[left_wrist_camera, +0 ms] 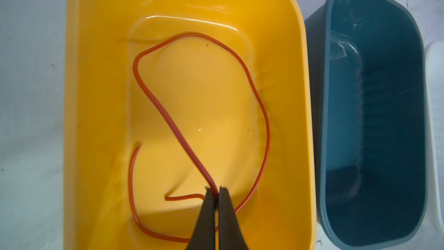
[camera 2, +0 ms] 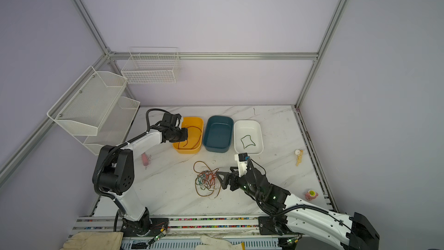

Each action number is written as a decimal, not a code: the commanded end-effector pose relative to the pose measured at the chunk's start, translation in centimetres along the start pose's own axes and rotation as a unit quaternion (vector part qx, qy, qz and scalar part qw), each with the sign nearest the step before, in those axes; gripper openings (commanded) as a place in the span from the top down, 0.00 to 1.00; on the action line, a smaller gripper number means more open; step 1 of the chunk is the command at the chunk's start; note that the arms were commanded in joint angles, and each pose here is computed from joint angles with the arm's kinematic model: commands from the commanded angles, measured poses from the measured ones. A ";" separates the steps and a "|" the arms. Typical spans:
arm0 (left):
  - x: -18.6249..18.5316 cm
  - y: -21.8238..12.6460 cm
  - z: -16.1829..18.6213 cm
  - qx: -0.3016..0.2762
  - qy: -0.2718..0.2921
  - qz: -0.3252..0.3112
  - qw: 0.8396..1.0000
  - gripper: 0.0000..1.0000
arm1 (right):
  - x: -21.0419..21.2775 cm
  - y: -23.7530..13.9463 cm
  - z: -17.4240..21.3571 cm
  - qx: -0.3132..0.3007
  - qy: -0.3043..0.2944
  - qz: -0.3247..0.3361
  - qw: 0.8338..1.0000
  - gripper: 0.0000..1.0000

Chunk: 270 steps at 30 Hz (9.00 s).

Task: Untangle the cables
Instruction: 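Lower the red wire into the yellow tub with the left gripper while the right opens, then open the left gripper over the yellow tub to release the red wire, then bring both grippers to the tangle and grasp a red wire with the right gripper, then lift the red wire with the right gripper while the left holds the tangle down, then carry the red wire over the yellow tub with the right gripper, then open the right gripper over the yellow tub and return it to the tangle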

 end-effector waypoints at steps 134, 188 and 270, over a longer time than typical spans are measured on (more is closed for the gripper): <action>-16.5 -8.1 24.7 0.076 -0.130 0.292 0.944 0.46 | 19.4 -2.3 -11.1 -0.053 -0.073 -0.127 0.988 1.00; -12.6 -18.7 16.0 -0.085 0.016 0.160 0.983 0.07 | 22.5 -4.6 -16.2 -0.118 -0.134 -0.095 0.979 1.00; -3.7 -23.6 11.3 -0.290 0.155 -0.109 0.938 0.00 | 3.3 20.2 -14.0 0.047 -0.047 0.094 0.993 0.31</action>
Point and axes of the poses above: each gripper's point midway between its finger pads, its own y axis out along the fingers, its own x axis along the line the jaws close on, z = x × y, the point moved 1 cm from there along -y, back along the fingers, and after that the axes turned 13 degrees about y, right-handed, at the moved point
